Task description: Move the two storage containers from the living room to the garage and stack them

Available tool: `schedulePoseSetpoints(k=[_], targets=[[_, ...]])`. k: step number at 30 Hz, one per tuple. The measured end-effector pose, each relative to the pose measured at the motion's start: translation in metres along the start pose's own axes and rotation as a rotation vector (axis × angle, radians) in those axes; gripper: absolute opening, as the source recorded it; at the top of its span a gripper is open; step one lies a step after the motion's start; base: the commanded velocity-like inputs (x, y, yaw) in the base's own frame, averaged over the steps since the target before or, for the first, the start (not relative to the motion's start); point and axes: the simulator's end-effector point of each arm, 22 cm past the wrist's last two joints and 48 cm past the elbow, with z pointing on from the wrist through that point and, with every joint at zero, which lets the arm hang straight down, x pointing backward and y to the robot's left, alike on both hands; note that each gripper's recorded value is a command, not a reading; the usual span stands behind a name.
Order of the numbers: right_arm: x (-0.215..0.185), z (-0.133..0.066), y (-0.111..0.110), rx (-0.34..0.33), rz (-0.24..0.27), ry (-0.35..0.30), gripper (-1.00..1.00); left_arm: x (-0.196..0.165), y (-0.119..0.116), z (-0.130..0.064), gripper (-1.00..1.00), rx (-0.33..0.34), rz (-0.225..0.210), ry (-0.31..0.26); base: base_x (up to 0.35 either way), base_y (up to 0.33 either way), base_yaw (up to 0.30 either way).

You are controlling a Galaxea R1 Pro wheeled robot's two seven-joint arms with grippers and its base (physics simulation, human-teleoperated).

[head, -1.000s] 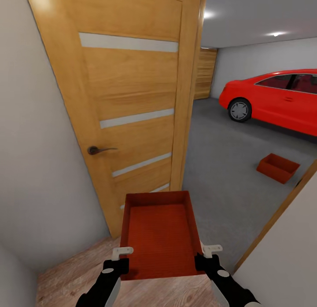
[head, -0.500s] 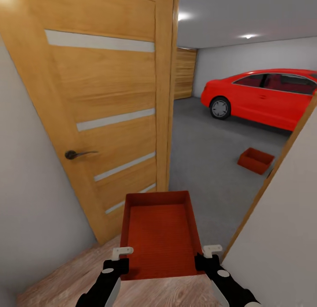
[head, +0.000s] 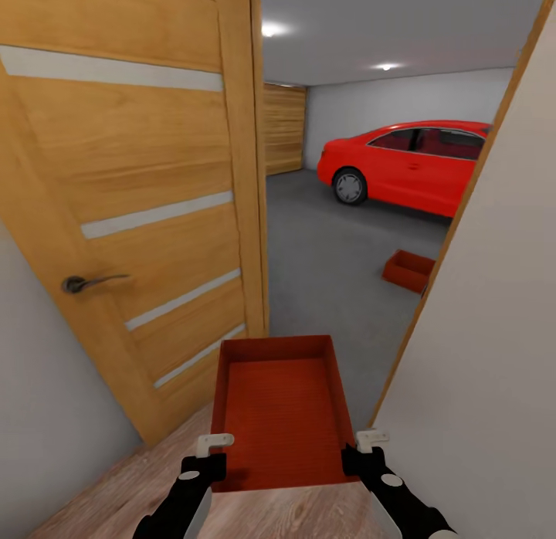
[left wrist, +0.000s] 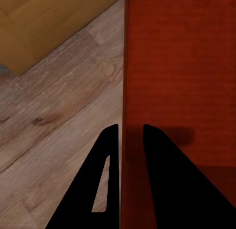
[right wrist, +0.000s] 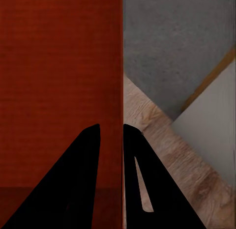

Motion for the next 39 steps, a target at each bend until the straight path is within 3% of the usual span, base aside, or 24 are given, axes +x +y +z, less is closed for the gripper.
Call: schedulePoseSetpoints(k=[6, 28, 39], targets=[[0.0000, 0.0000, 0.0001, 0.000, 0.000, 0.000, -1.00, 0.0000, 0.0001, 0.0000, -1.00, 0.000, 0.000, 0.000, 0.000, 0.000, -0.154], [-0.0003, 0.0000, 0.0001, 0.000, 0.001, -0.001, -1.00, -0.0005, 0.0001, -0.0001, -1.00, 0.000, 0.000, -0.001, 0.000, 0.004, -0.003], [-0.0003, 0.0000, 0.0001, -0.001, 0.000, -0.001, -1.00, -0.0006, 0.0001, -0.0002, -1.00, 0.000, 0.000, -0.001, 0.038, 0.268, 0.000]])
